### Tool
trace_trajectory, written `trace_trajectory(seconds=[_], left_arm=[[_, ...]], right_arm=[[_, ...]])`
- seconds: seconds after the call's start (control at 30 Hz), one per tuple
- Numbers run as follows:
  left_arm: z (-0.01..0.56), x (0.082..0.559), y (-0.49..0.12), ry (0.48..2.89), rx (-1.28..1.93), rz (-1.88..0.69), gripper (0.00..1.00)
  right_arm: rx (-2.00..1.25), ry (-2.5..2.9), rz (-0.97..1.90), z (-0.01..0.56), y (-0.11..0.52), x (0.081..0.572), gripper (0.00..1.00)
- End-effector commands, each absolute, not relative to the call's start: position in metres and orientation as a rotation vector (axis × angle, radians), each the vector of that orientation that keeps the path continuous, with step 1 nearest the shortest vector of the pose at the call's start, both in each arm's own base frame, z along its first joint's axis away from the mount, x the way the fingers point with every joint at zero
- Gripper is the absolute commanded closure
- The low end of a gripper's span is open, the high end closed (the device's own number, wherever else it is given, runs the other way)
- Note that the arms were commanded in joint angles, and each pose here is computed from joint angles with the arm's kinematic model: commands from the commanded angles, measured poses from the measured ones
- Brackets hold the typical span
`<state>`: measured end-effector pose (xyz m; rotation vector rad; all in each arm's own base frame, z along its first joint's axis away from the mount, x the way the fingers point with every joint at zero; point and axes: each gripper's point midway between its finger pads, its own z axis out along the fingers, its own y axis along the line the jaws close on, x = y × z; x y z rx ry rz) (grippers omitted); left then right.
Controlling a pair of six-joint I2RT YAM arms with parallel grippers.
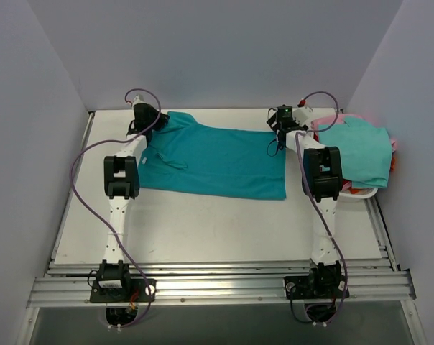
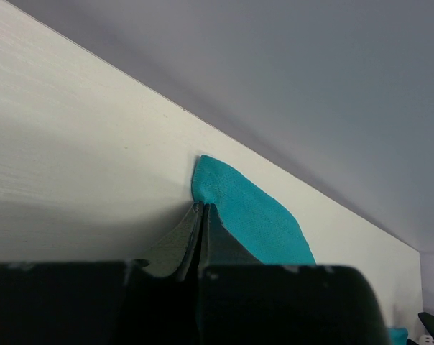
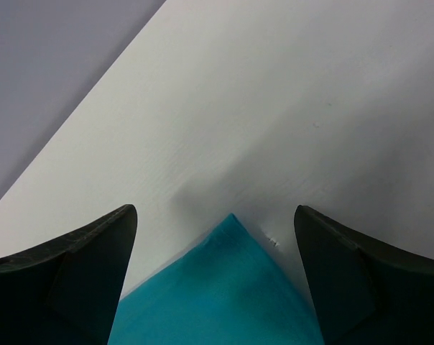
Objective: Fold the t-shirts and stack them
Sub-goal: Grap the side of the flattened tshirt furthest away from the robot with both arms
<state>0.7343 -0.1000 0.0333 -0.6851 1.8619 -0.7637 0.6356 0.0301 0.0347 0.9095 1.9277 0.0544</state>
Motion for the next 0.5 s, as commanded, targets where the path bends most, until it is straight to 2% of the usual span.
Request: trace_trajectory(seconds=[0.0,0.03,0.17,0.23,0.27,0.37,0.4,0.43,0.47], left_arm=[[0.048,0.733,-0.093,1.870,-0.678,-0.709,0.98],[0.048,0.733,-0.092,1.869,-0.680,-0.708,0.98],[0.047,0.732,-0.092,1.872,-0.681,-0.707,0.98],[0.049,0.733,-0.092,1.868,-0.679,-0.708,0.98],[0.048,0.732,-0.092,1.871,-0.680,-0.708,0.98],[0.047,0.732,-0.092,1.874,-0.681,-0.708,0.98],[0.046,0.732,-0.092,1.876,-0.681,-0.708,0.98],[0.048,0.732,-0.092,1.871,-0.681,-0.710,0.98],[0.048,0.732,-0.092,1.871,-0.679,-0.709,0.98]], right_arm=[[0.893,2.017,0.064,0.008,0.051,0.627,0.16],[0.886,2.021,0.071,0.008,0.056,0.627,0.18],[0.868,2.028,0.085,0.007,0.063,0.628,0.46],[0.867,2.032,0.089,0.005,0.064,0.627,0.54],[0.866,2.030,0.092,0.006,0.064,0.628,0.66],[0.864,2.036,0.084,0.005,0.063,0.626,0.89],[0.866,2.038,0.081,0.003,0.062,0.626,0.92],[0.865,2.037,0.074,0.004,0.061,0.625,0.99],[0.863,2.038,0.073,0.004,0.061,0.625,1.00]])
